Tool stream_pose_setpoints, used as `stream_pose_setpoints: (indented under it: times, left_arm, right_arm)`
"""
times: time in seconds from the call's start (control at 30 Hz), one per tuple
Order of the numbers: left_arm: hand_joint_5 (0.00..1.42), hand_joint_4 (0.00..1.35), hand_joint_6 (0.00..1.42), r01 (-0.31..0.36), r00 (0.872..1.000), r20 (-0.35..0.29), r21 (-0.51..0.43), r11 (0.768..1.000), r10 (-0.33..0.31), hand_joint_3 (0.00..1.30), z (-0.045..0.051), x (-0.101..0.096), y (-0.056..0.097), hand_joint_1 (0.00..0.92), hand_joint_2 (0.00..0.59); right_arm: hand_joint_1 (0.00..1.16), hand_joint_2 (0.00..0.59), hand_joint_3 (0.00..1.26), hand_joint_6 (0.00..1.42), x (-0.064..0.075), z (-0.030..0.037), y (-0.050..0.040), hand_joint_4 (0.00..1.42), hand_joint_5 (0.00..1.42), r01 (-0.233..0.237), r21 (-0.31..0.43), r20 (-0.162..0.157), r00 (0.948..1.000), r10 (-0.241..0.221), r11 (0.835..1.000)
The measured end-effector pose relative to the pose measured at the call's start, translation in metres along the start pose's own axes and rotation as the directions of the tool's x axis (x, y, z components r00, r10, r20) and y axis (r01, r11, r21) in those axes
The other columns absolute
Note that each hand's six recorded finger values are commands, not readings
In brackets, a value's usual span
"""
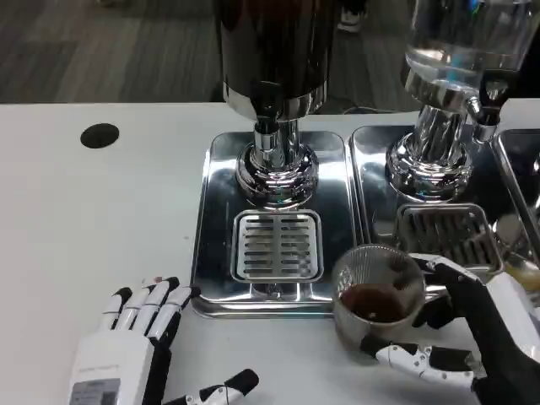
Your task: Grasp the cup under the faucet to collect the drink, then remove the cup.
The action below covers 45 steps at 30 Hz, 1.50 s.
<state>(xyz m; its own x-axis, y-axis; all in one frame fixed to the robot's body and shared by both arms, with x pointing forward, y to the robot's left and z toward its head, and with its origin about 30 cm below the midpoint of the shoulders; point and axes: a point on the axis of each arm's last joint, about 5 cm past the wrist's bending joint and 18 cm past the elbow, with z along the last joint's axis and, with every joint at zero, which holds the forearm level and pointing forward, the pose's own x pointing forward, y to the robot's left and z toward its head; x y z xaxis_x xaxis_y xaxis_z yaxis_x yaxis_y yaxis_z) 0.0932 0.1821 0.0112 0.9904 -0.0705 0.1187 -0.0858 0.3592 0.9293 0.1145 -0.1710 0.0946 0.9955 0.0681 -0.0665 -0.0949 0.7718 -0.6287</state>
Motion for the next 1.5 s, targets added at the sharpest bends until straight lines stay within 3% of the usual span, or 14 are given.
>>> stream_pose_setpoints:
  times: [0.43,0.7,1.07,1.33,1.5]
  left_arm:
    - [0.15,0.00,0.10,0.000,1.000,0.001,-0.002,1.000,0.000,0.25,0.0013,0.000,-0.001,0.000,0.081]
    - [0.15,0.00,0.10,-0.005,1.000,-0.006,-0.003,1.000,0.005,0.21,0.0018,-0.002,0.001,0.000,0.081]
    - [0.15,0.00,0.09,-0.009,1.000,-0.005,-0.004,1.000,0.009,0.20,0.0024,-0.003,0.002,0.000,0.083]
    - [0.16,0.00,0.08,0.004,1.000,-0.004,-0.003,1.000,-0.004,0.20,0.0019,-0.002,0.003,0.000,0.092]
    - [0.16,0.00,0.08,0.004,1.000,-0.002,-0.002,1.000,-0.004,0.20,0.0020,-0.001,0.003,0.000,0.092]
  right_arm:
    - [0.84,0.224,0.67,0.55,-0.007,-0.0111,0.0051,0.75,0.59,-0.020,0.004,-0.029,0.9994,0.020,1.000]
    - [0.85,0.220,0.54,0.53,-0.008,-0.0163,0.0062,0.65,0.54,-0.011,0.001,-0.037,0.9992,0.011,1.000]
    - [0.81,0.197,0.19,0.44,-0.007,-0.0206,0.0086,0.28,0.34,-0.009,0.006,-0.023,0.9997,0.009,1.000]
    - [0.78,0.181,0.08,0.36,-0.006,-0.0212,0.0079,0.12,0.22,-0.015,0.013,0.022,0.9997,0.015,1.000]
    - [0.72,0.168,0.00,0.22,-0.007,-0.0254,0.0072,0.00,0.06,-0.027,0.009,0.025,0.9993,0.027,1.000]
